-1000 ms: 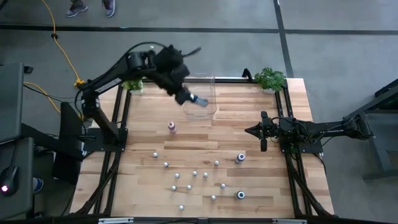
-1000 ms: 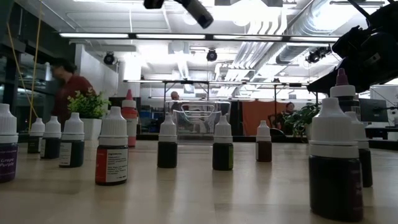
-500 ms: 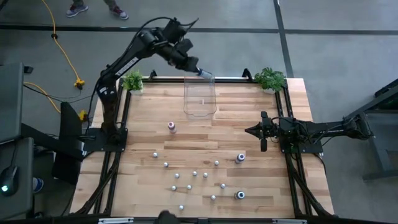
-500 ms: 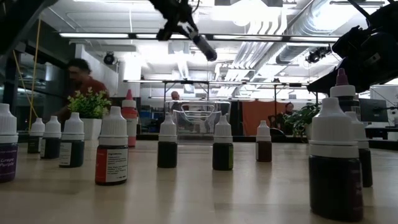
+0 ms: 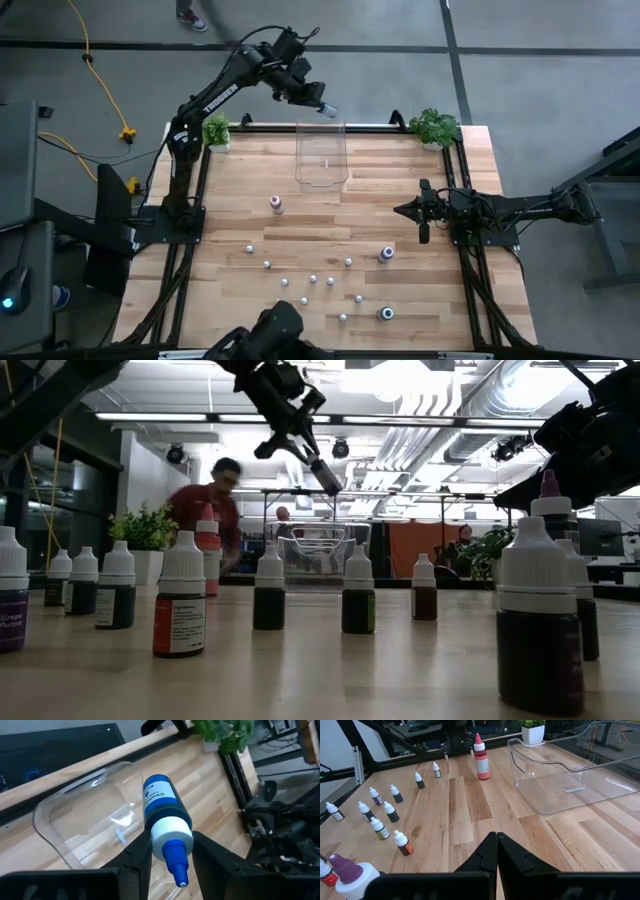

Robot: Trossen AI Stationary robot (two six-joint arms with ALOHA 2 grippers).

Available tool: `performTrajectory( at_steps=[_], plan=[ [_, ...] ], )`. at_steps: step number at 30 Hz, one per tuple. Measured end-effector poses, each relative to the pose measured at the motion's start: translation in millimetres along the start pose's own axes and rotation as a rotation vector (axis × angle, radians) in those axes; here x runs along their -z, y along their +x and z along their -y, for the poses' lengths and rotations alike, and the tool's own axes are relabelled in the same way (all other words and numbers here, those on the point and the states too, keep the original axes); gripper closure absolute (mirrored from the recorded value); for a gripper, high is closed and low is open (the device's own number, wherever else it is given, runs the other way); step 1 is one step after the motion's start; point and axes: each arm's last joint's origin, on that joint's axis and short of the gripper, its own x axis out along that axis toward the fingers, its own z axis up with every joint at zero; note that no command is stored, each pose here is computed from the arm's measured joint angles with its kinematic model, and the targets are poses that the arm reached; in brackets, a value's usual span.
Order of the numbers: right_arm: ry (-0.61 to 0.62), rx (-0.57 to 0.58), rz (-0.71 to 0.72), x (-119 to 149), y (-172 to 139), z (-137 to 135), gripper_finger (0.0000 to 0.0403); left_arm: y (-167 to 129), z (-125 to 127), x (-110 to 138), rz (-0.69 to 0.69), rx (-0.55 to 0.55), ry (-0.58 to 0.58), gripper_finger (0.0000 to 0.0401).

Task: Pick & Place food coloring
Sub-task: Put the large blue food coloring into the transparent bin

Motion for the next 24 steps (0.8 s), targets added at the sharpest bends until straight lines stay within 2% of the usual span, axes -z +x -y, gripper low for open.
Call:
performTrajectory(
  at_steps=[4,11,15,24],
  plan=[
    [0.0,0.0,0.001,-0.2,0.0,0.0,0.0402,6.4,-5.2,2.9,-0.031,-0.069,-0.013,0.0291],
    [0.0,0.0,0.0,-0.1,0.0,0.0,0.0402,14.8,-15.3,11.0,-0.048,-0.339,0.024,0.0291],
    [0.0,0.0,0.0,-0.1,0.0,0.0,0.0402,26.5,-20.4,10.7,-0.085,-0.357,0.042,0.0291],
    [0.0,0.0,0.0,0.0,0.0,0.0,0.0402,81.7,-37.4,11.4,-0.209,-0.388,0.132,0.0291]
  ],
)
